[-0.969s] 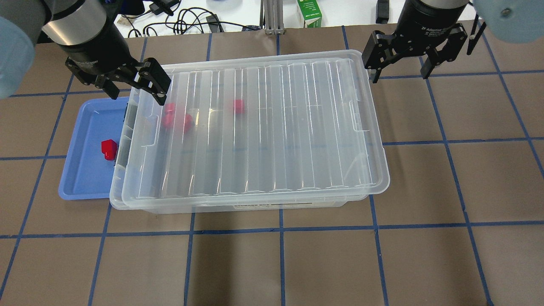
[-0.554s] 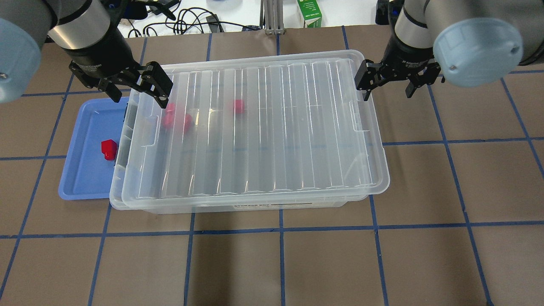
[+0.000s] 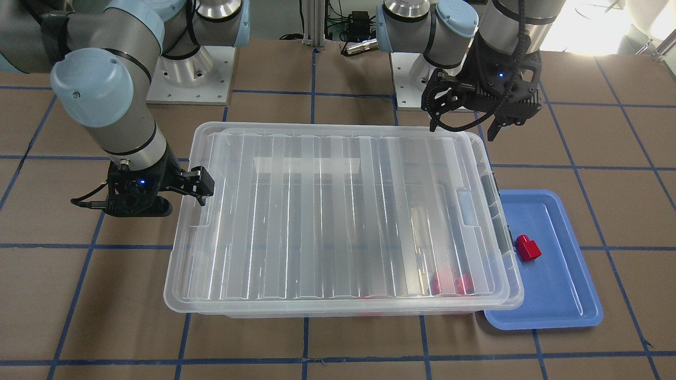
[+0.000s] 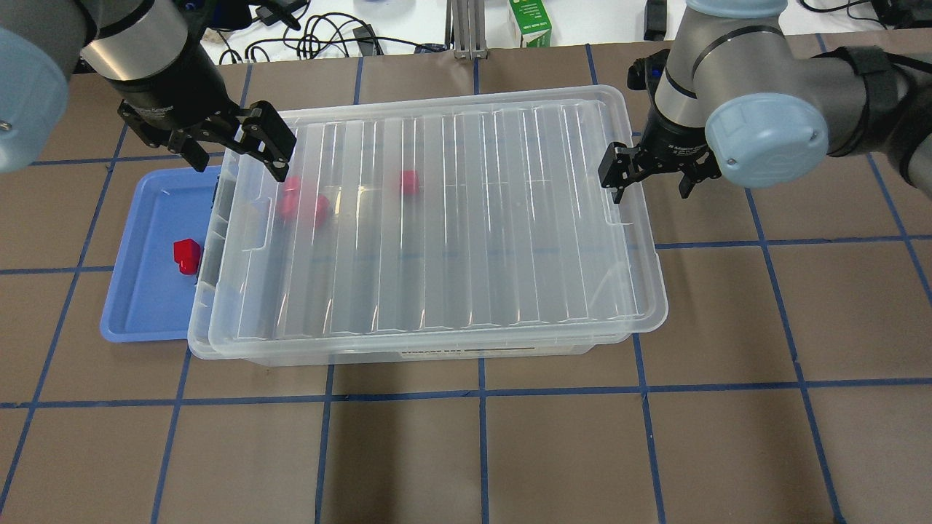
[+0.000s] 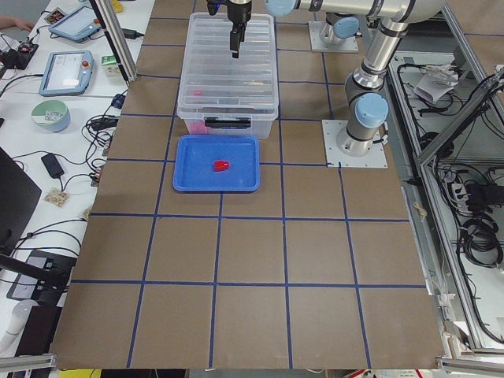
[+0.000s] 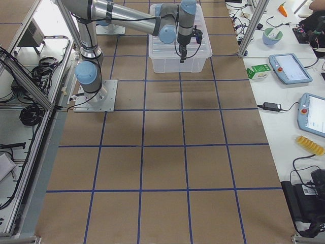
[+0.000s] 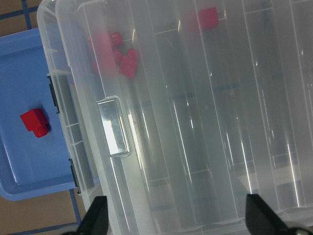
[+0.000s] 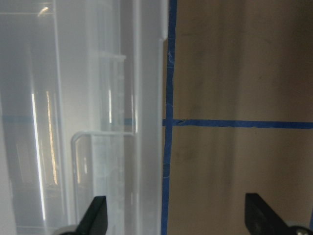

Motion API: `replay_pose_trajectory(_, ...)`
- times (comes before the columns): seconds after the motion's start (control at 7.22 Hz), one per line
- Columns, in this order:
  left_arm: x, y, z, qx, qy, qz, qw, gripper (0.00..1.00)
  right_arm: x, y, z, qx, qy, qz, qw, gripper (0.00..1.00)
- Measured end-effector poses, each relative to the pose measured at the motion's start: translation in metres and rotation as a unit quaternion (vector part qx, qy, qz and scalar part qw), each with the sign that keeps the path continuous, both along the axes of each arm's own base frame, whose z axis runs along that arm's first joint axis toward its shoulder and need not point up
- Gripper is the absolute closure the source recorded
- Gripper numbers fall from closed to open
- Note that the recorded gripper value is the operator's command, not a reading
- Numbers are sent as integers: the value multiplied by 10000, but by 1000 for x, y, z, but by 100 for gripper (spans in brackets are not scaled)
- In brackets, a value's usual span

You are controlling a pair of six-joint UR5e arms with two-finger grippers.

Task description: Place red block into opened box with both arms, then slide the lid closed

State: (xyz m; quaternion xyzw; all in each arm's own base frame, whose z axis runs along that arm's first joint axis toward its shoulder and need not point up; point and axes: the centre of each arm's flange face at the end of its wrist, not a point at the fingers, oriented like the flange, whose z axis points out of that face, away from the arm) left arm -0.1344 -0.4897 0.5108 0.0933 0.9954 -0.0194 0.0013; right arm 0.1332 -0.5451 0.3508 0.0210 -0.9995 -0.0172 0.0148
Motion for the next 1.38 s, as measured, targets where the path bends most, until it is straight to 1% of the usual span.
replay_pose_trajectory(0.28,0,0,1,-14,25,8,10000,0,-10,0,-3,26,416,22,9991,0)
replay_pose_trajectory(0.55,1,0,2,-22,14,11,10000,0,-30,-1,-1,46,983,123,9951,0)
replay_pose_trajectory(0.69,1,0,2,-19,8,12,10000,0,-45,-3,1,78,1175,182,9929,0)
replay_pose_trajectory(1.11,1,-1,1,-5,16,15,10000,0,-96,-7,5,187,1414,116,9897,0)
replay_pose_trajectory(1.38,1,-1,1,-7,10,17,10000,0,-126,-8,7,285,1440,196,9890,0)
